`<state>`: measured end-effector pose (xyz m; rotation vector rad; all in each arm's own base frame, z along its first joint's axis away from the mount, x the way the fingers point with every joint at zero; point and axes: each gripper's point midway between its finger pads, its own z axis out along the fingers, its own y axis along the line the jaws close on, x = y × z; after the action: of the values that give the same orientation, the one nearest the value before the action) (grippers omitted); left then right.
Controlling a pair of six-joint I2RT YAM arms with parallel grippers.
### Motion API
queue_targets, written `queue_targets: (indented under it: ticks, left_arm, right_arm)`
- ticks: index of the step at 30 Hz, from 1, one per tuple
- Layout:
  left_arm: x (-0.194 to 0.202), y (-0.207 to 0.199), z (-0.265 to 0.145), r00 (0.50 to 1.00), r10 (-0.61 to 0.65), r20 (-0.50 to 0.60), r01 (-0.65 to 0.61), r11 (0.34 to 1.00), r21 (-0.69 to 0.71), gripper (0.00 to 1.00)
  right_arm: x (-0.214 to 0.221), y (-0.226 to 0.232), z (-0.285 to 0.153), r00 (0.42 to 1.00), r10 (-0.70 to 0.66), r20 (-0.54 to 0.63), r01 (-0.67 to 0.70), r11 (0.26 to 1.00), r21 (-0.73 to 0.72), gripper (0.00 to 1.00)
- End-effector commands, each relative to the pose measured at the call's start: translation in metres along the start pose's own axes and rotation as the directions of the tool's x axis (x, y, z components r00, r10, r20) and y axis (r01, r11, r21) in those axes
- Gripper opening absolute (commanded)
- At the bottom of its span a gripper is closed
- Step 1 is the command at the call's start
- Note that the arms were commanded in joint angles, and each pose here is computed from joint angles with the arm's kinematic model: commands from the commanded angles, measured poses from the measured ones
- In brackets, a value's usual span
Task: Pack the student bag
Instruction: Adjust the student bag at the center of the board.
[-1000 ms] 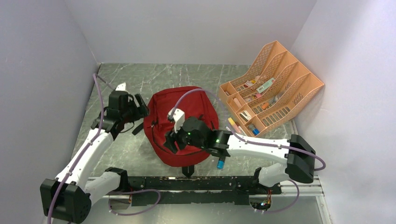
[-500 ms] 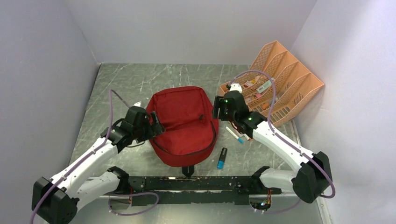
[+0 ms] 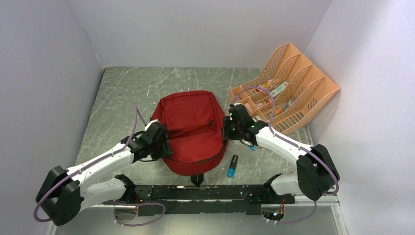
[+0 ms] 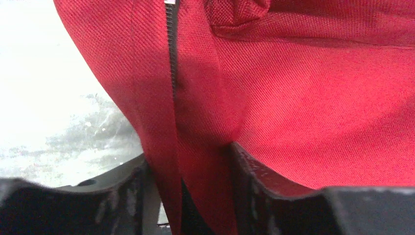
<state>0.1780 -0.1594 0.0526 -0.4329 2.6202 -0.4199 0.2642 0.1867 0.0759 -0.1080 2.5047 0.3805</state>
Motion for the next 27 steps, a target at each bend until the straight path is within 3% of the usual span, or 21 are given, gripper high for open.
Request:
queue_targets:
  ticks: [1, 3, 6, 13, 16, 19, 23, 27]
  left_arm:
    - [-0.019, -0.020, 0.005, 0.997, 0.044, 0.057, -0.046, 0.999, 0.029, 0.45]
    - [-0.029, -0.021, 0.004, 0.996, 0.053, 0.072, -0.054, 0.998, 0.017, 0.31]
    - [-0.047, -0.017, 0.004, 0.996, 0.053, 0.077, -0.053, 0.999, 0.008, 0.18]
    - [-0.123, 0.013, -0.009, 0.978, 0.095, 0.183, -0.076, 0.991, -0.113, 0.15]
    - [-0.145, 0.020, -0.016, 0.966, 0.134, 0.219, -0.100, 0.982, -0.160, 0.26]
    - [-0.158, 0.022, -0.024, 0.956, 0.174, 0.236, -0.130, 0.972, -0.194, 0.39]
    - [-0.181, 0.015, -0.054, 0.920, 0.227, 0.321, -0.165, 0.964, -0.209, 0.57]
    - [-0.203, -0.023, -0.086, 0.863, 0.280, 0.421, -0.269, 0.959, -0.087, 0.62]
  right_arm:
    - [0.021, 0.013, 0.009, 0.998, -0.014, -0.066, 0.008, 0.995, -0.096, 0.44]
    - [0.026, 0.020, 0.011, 0.997, -0.026, -0.076, 0.016, 0.992, -0.122, 0.39]
    - [0.031, 0.030, 0.010, 0.995, -0.055, -0.083, 0.043, 0.988, -0.147, 0.29]
    - [0.060, 0.091, 0.004, 0.980, -0.172, -0.102, 0.138, 0.951, -0.276, 0.17]
    - [0.076, 0.119, 0.000, 0.974, -0.201, -0.105, 0.157, 0.933, -0.325, 0.18]
    - [0.073, 0.124, -0.002, 0.981, -0.178, -0.070, 0.149, 0.940, -0.307, 0.38]
    - [0.042, 0.103, -0.017, 0.992, -0.105, 0.069, 0.117, 0.974, -0.195, 0.49]
    - [0.010, 0.081, -0.036, 0.979, -0.039, 0.202, 0.064, 0.991, -0.119, 0.52]
